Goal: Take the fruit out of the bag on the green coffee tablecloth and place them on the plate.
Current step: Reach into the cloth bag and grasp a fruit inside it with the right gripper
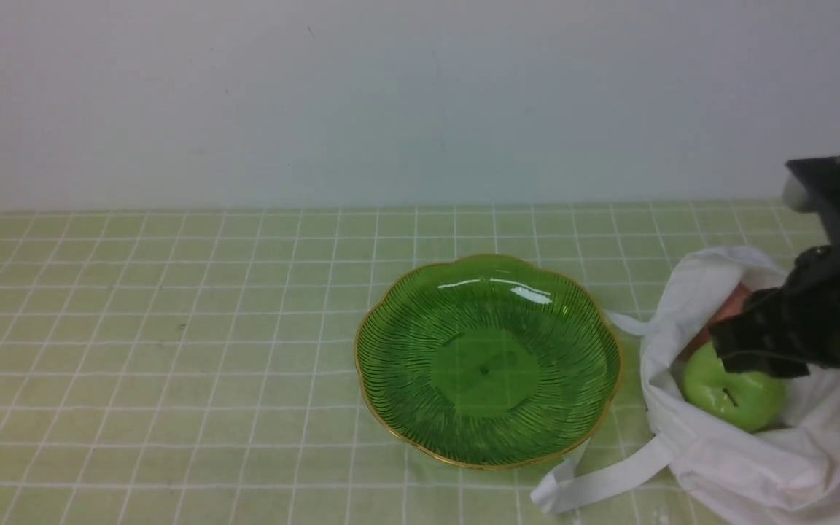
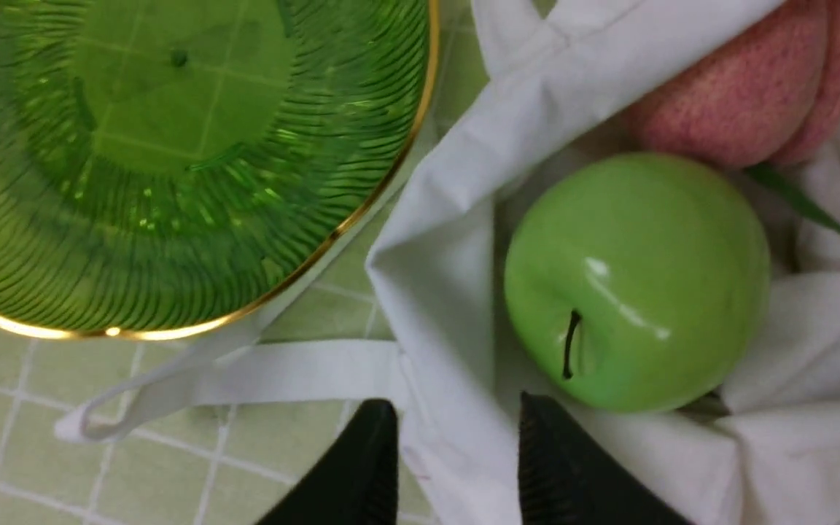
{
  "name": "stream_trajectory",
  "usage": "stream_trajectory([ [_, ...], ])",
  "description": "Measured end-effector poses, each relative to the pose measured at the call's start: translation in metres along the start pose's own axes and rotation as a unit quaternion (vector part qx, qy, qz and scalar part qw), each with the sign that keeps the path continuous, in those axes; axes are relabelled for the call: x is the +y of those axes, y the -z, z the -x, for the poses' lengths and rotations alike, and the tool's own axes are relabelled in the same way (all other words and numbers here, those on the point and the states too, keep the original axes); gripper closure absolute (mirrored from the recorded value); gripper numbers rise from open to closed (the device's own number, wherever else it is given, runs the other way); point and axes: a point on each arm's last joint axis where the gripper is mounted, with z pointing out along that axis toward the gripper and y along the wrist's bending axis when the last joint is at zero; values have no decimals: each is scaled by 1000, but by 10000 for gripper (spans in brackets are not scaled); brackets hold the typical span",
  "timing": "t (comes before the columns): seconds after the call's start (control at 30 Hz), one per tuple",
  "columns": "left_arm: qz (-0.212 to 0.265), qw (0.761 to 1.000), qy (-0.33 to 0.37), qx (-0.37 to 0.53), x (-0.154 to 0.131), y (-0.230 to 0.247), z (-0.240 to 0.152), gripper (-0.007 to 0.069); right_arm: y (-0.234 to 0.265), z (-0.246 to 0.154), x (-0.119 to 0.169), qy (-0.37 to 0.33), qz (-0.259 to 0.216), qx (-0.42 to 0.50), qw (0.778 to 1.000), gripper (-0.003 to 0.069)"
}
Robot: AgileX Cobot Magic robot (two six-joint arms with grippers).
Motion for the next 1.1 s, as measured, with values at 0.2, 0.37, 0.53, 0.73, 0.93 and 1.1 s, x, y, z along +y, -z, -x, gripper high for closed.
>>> stream_trajectory([
  [0.2,0,1000,0,0,0,0,0,633,-31,5,-6,1,-70,38,997,236],
  [0.37,0,1000,0,0,0,0,0,633,-60,9,-14,-20,-110,52,992,108],
  [0.53,0,1000,0,0,0,0,0,633,-79,9,-15,-29,-117,64,991,76],
  [0.73,0,1000,0,0,0,0,0,633,-97,8,-15,-21,-118,80,990,78],
  [0.93,0,1000,0,0,0,0,0,633,-93,8,-15,-18,-118,78,990,154],
  [1.1,0,1000,0,0,0,0,0,633,-65,9,-16,-20,-123,58,991,164],
])
